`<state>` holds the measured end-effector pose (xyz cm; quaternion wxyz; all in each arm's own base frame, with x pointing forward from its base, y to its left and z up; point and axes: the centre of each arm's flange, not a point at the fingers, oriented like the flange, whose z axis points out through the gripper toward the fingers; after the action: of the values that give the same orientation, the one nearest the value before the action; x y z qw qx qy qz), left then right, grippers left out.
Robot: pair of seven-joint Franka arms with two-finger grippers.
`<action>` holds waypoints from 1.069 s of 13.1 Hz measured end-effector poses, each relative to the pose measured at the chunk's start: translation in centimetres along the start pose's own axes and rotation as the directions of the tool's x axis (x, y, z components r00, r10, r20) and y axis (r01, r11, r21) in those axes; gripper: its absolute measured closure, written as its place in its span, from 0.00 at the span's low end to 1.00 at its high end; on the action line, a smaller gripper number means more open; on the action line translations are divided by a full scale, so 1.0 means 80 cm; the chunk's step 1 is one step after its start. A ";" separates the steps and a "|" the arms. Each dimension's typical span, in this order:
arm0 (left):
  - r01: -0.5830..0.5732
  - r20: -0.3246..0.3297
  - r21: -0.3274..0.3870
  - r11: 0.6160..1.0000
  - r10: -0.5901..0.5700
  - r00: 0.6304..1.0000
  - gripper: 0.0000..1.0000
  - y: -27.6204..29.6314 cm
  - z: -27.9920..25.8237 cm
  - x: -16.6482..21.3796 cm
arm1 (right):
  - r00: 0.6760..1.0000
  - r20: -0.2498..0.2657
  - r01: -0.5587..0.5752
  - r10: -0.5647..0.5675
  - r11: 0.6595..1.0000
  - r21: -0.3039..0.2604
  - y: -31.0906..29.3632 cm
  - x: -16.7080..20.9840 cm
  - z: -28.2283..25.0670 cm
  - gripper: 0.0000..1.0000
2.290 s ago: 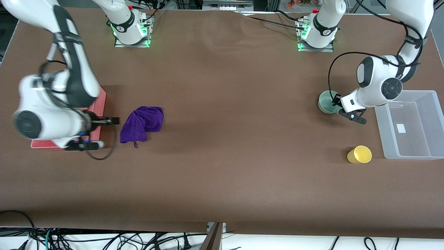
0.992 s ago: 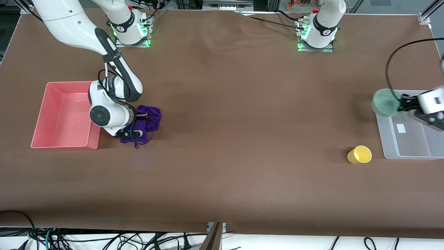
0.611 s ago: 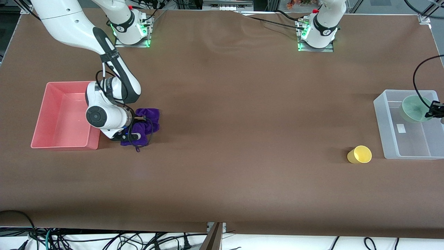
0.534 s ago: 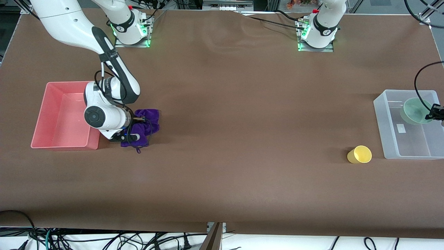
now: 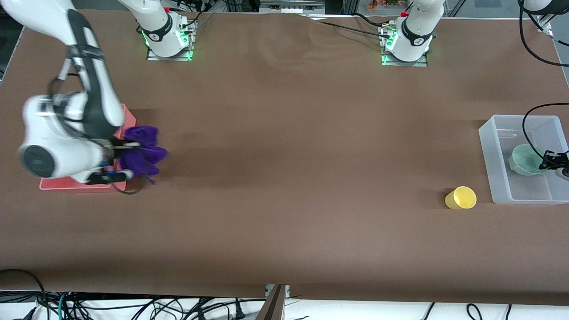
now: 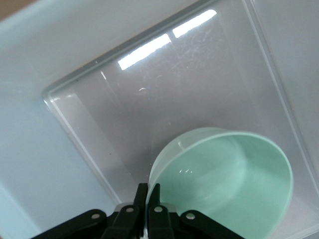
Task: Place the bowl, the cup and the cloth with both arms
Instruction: 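Release the bowl in the clear bin while the right gripper drops the cloth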
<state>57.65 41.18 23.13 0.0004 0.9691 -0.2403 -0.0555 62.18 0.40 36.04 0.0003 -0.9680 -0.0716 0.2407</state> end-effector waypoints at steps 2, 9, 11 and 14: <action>-0.006 -0.005 0.000 1.000 0.006 1.000 0.73 0.000 -0.015 0.007 | 0.998 0.009 0.057 -0.057 0.998 -0.007 0.089 -0.025 -0.013 0.93; -0.006 0.090 -0.137 0.991 0.018 0.996 0.01 0.141 -0.217 0.132 | 0.992 0.101 0.070 -0.074 0.997 0.041 0.204 -0.045 0.062 0.93; 0.055 0.130 -0.130 0.990 -0.038 0.991 0.00 0.206 -0.222 0.194 | 0.990 0.119 0.070 -0.074 0.997 0.043 0.205 -0.036 0.090 0.86; 0.108 0.162 -0.124 0.986 -0.087 0.983 0.00 0.259 -0.161 0.257 | 0.992 0.107 0.062 -0.065 0.997 0.035 0.212 -0.035 0.089 0.55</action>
<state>67.45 12.95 34.33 0.0428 0.9702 -0.1877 -0.1469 58.74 -17.00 30.45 0.0196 -0.9506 -0.0985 0.2937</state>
